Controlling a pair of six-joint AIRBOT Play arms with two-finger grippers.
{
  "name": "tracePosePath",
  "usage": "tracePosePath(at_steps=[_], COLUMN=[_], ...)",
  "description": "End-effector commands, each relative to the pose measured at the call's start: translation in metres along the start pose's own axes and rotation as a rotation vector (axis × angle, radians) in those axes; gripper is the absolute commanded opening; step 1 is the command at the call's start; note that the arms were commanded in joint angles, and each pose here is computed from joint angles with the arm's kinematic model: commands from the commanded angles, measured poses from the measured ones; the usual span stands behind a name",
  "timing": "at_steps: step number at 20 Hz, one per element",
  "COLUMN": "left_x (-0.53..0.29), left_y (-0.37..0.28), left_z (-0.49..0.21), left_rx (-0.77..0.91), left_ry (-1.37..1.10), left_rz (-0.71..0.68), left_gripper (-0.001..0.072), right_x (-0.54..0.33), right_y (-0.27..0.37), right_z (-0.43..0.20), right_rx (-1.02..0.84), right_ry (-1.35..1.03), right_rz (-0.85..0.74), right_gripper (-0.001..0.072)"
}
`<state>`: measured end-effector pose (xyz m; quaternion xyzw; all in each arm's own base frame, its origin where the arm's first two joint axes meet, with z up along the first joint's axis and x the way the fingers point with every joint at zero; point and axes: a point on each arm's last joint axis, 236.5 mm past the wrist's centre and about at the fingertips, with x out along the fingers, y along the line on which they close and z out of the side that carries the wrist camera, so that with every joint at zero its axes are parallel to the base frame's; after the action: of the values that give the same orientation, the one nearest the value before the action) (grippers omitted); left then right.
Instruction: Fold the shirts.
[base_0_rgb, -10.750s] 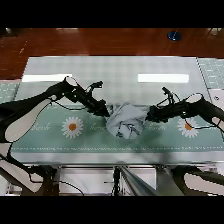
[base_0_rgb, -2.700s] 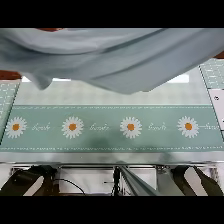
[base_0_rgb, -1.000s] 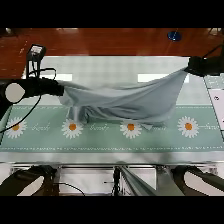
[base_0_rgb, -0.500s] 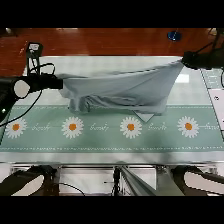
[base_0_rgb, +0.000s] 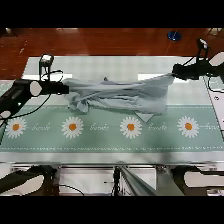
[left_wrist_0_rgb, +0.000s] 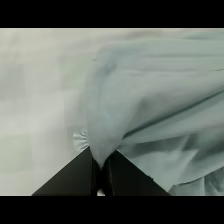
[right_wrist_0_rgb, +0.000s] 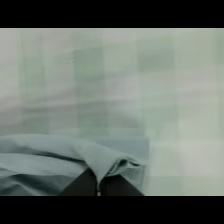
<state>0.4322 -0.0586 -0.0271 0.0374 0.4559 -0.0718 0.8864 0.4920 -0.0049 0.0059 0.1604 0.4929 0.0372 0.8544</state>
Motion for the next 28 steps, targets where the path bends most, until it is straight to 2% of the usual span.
tracePosePath(at_steps=[1,7,28], left_x=[0.013,0.012,0.015], left_y=[-0.009,-0.011,-0.012], left_z=[-0.010,-0.008,-0.004], left_rx=[-0.047,-0.062,-0.077], left_ry=[0.036,0.032,0.015], left_rz=[-0.034,-0.043,-0.049], left_gripper=[0.0039,0.0040,0.0040], right_x=[0.007,0.007,0.007], right_y=[0.002,0.013,0.014], right_z=[-0.012,-0.012,-0.015], right_rx=[0.017,0.049,0.039], right_ry=[0.050,0.054,0.065], right_rz=[0.018,0.063,0.067], right_gripper=[0.0014,0.0013,0.0014])
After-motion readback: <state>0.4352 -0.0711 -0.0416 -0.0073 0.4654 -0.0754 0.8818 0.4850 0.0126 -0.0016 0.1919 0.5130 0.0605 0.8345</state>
